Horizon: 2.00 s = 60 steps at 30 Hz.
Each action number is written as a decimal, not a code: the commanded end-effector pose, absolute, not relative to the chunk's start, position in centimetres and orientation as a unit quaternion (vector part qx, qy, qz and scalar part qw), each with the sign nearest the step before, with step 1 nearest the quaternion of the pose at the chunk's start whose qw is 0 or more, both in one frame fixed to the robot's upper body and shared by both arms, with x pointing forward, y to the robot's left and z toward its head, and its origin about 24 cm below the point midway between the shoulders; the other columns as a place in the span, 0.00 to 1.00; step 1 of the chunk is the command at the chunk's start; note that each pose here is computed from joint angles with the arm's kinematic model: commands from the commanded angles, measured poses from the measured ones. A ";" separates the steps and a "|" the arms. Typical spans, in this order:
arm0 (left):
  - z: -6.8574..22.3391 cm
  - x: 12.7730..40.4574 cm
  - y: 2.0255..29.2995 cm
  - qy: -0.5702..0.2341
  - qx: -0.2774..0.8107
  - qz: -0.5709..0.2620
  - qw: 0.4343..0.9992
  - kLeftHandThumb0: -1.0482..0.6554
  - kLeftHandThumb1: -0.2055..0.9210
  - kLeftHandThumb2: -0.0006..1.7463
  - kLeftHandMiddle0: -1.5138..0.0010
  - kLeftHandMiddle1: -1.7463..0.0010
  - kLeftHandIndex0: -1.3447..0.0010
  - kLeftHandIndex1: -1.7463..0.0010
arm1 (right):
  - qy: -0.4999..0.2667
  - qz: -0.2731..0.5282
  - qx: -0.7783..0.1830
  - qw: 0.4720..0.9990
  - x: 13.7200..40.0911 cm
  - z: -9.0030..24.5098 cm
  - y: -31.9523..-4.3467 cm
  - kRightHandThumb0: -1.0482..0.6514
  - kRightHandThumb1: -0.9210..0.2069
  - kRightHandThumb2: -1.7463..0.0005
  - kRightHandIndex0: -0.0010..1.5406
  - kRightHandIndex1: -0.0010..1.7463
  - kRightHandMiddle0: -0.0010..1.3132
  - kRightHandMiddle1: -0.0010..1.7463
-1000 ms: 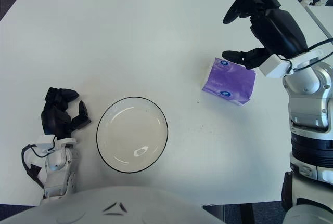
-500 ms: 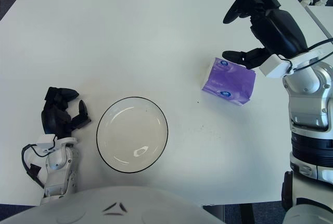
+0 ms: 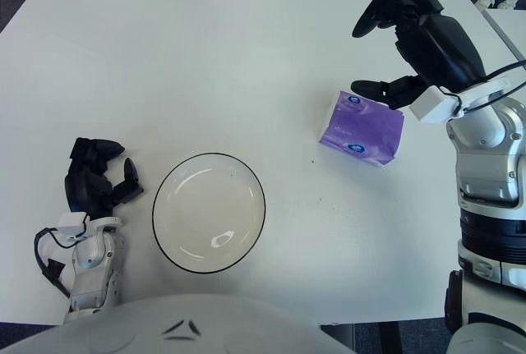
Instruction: Put the tissue paper into the plate.
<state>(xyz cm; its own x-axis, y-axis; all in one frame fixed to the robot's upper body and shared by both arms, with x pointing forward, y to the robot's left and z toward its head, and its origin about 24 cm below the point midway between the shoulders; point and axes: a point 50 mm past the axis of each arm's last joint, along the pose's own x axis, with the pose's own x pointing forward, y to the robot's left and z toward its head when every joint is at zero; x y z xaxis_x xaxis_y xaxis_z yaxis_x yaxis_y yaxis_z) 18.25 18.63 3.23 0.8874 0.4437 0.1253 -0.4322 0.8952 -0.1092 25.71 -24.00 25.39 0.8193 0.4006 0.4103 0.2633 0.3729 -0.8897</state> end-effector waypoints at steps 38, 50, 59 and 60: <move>1.7 18.0 18.7 -0.026 -0.052 0.223 0.973 0.61 0.41 0.79 0.57 0.04 0.66 0.00 | 0.102 0.106 -0.660 0.736 21.1 19.7 -27.4 0.08 0.38 0.60 0.00 0.00 0.00 0.00; 1.8 17.9 18.7 -0.026 -0.046 0.225 0.973 0.61 0.43 0.78 0.56 0.04 0.68 0.00 | 0.018 0.076 -0.623 0.778 21.6 18.7 -27.9 0.25 0.46 0.43 0.00 0.29 0.00 0.49; 1.7 17.9 18.7 -0.025 -0.047 0.228 0.972 0.61 0.42 0.78 0.57 0.04 0.67 0.00 | -0.013 0.079 -0.659 0.748 22.2 18.2 -28.3 0.09 0.38 0.53 0.00 0.03 0.00 0.08; 1.7 17.9 18.7 -0.025 -0.049 0.228 0.972 0.61 0.42 0.78 0.57 0.04 0.67 0.00 | -0.014 0.078 -0.667 0.741 22.2 18.2 -28.3 0.07 0.36 0.55 0.00 0.02 0.00 0.05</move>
<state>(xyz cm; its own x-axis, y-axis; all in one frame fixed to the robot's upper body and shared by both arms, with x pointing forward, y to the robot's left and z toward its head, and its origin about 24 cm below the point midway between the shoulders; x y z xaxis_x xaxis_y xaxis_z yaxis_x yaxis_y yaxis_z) 18.67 18.76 3.27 0.8957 0.4283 0.1196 -0.4160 0.9021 -0.1147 22.11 -28.19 18.12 0.9866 0.1337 -0.0941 -0.1142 0.1518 -0.9818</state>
